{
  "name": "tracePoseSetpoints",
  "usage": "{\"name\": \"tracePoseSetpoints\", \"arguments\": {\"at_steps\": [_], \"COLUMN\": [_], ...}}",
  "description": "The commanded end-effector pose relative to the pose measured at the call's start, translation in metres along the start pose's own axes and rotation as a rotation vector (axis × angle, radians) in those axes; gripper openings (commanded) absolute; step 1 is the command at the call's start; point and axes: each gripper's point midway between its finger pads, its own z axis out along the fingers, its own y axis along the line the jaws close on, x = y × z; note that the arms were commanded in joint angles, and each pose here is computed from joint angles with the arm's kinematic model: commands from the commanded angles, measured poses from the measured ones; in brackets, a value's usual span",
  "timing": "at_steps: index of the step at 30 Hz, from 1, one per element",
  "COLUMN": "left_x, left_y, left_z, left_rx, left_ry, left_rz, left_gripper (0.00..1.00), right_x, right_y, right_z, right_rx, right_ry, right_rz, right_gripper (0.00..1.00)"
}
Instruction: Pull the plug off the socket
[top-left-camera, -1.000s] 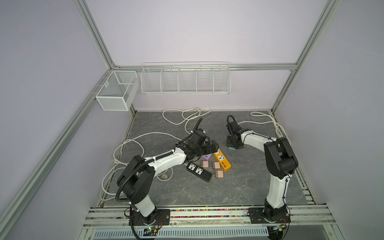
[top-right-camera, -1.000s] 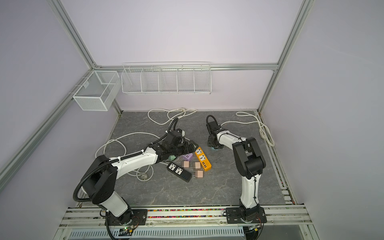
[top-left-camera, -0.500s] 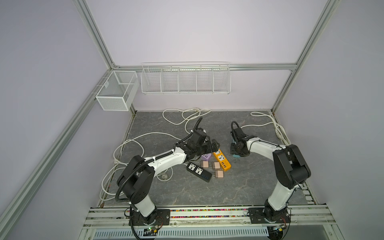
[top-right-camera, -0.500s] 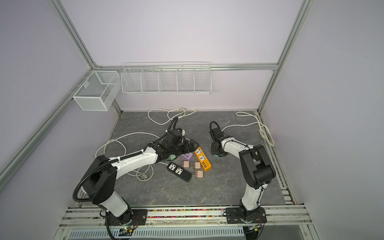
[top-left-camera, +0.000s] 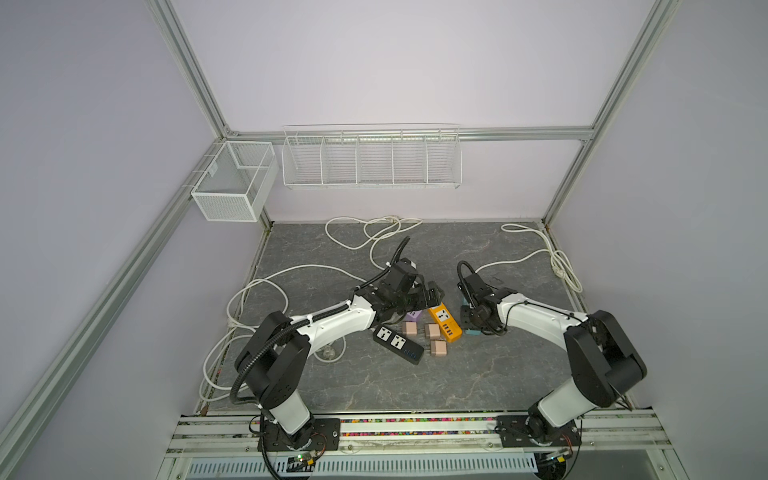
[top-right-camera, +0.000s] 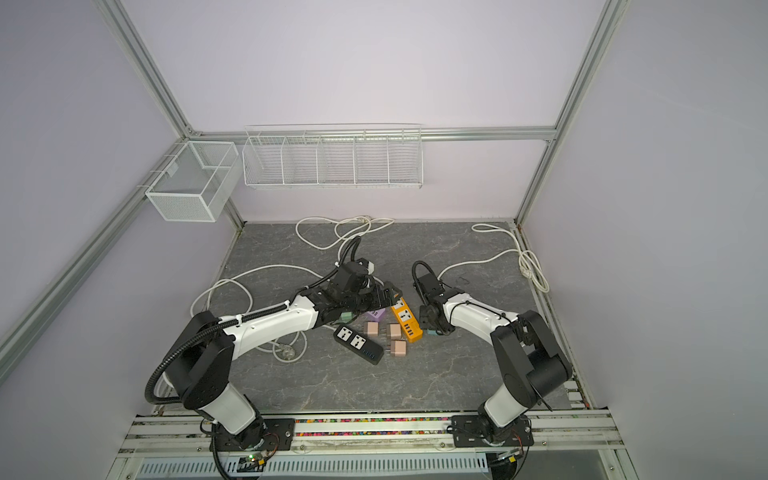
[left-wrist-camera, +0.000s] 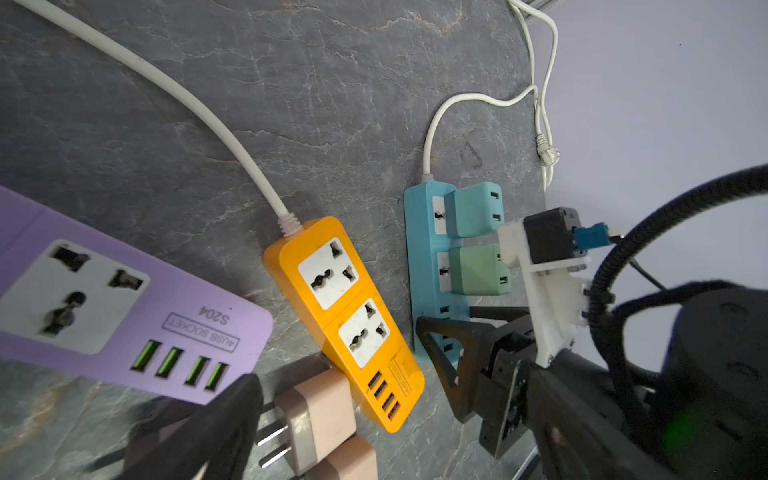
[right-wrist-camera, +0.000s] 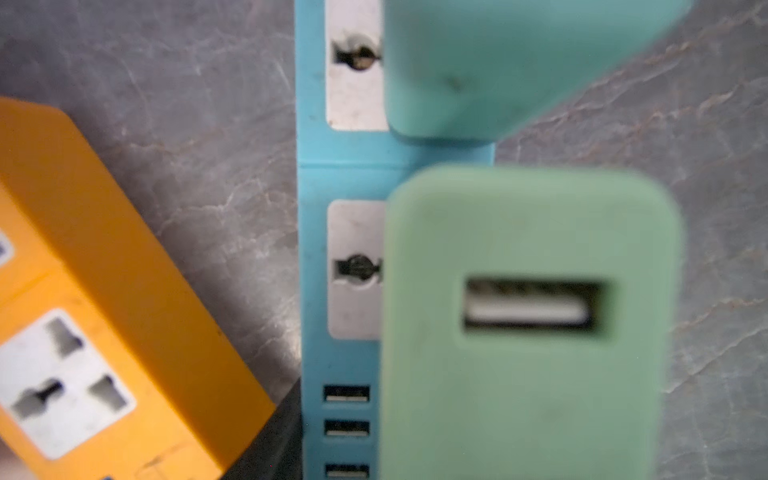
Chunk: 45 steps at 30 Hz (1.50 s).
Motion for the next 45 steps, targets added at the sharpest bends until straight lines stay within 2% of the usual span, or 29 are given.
{"name": "tracePoseSetpoints", "arguments": {"at_steps": [1,7,9,11,16,21,24,27,30,35,45], "left_x": [-0.005,-0.003,-0.003,-0.003,-0.003,-0.002,-0.002,0.0,0.004,0.007,0.008], "left_y": [-0.009,-0.014,-0.016,-0.017,-0.022,-0.024,-0.028,-0.035,-0.037,-0.042,-0.042], "left_z": [0.002,0.007,0.008,0.009,0.013,0.026,0.036,0.046,0.058,0.078,0.116], "left_rx": [0.005,0.024,0.03,0.031,0.037,0.037,0.048,0.051,0.043,0.056,0.065], "left_ry": [-0.008,0.002,0.005,0.005,0.016,0.023,0.036,0.04,0.052,0.065,0.093], "left_rz": [-0.002,-0.005,-0.004,-0.002,0.002,0.001,0.001,0.022,0.027,0.026,-0.002], "left_gripper": [0.99,0.99,0.99,1.0,0.97,0.92,0.9,0.87,0.83,0.72,0.55], "right_x": [0.028,0.027,0.022,0.019,0.007,-0.022,-0.039,-0.055,-0.069,-0.088,-0.104], "right_y": [-0.01,-0.013,-0.012,-0.011,-0.013,-0.016,-0.027,-0.025,-0.028,-0.029,-0.021], "right_z": [0.0,-0.003,-0.009,-0.016,-0.044,-0.081,-0.089,-0.09,-0.088,-0.071,-0.04], "right_rx": [0.022,0.032,0.023,0.013,-0.008,-0.055,-0.042,-0.096,-0.08,-0.065,-0.093], "right_ry": [0.058,0.033,0.011,-0.001,-0.055,-0.15,-0.161,-0.154,-0.146,-0.126,-0.086], "right_rz": [0.022,0.025,0.027,0.023,0.019,0.023,0.042,0.041,0.043,0.057,0.066], "right_gripper": [0.47,0.55,0.63,0.65,0.71,0.78,0.78,0.77,0.74,0.7,0.58]}}
